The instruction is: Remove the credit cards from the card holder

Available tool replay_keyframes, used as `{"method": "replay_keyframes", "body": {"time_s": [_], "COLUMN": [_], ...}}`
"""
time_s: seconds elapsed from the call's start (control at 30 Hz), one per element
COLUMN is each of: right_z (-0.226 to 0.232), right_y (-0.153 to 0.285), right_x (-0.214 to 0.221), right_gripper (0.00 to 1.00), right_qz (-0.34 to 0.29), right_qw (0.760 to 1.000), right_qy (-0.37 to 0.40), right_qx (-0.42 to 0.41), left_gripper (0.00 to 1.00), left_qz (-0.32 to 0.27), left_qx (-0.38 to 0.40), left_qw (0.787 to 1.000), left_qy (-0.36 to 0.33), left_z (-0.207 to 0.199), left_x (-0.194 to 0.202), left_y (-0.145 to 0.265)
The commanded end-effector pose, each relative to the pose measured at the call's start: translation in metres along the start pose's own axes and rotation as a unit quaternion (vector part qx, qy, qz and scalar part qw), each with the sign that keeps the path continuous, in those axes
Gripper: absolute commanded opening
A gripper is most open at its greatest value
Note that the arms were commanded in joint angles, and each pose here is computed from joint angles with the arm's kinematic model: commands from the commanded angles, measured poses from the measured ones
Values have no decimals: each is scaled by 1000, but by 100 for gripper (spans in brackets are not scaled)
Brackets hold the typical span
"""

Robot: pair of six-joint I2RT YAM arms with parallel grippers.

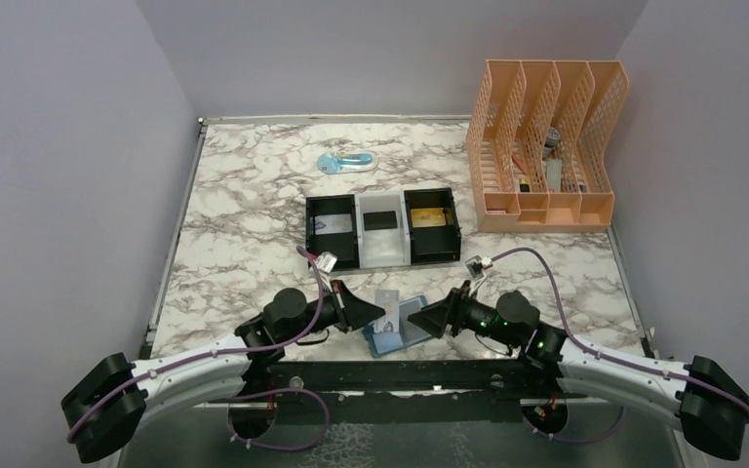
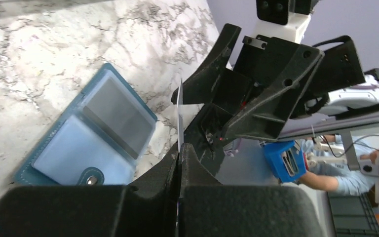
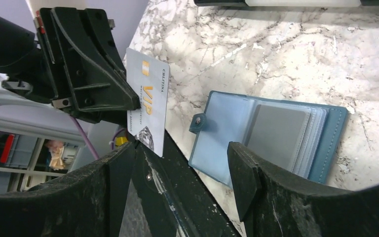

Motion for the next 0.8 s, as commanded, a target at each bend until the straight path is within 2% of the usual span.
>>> {"method": "replay_keyframes", "body": {"time_s": [0.0,0.33,0.77], "right_z": [1,11,20], "right_y": [4,-4,-18], "right_x": [-3,-2,-12], "right_gripper": [70,70,58], "right_qz": [-7,32,56], "right_qw": [1000,994,983], "right_qy": [16,17,5], "right_qx": [-13,-104,-177], "left_gripper": [0,0,0], "left_qz": [10,11,10], "left_qx": [68,80,90], "left_qw": [998,997,996], "left_qy": [-9,6,12], "left_z": [-10,-9,-10], "left_x": [-1,1,3], "left_y": [6,8,11]}}
Point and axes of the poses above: each gripper's point midway between its finger pads, its own y axis back along the fingers, its own z axis along the line the jaws close on, x = y × z, the point moved 10 cm from there along y, back along the fingers, and after that the axes turned 1 degree about y, right-handed, at the moved point
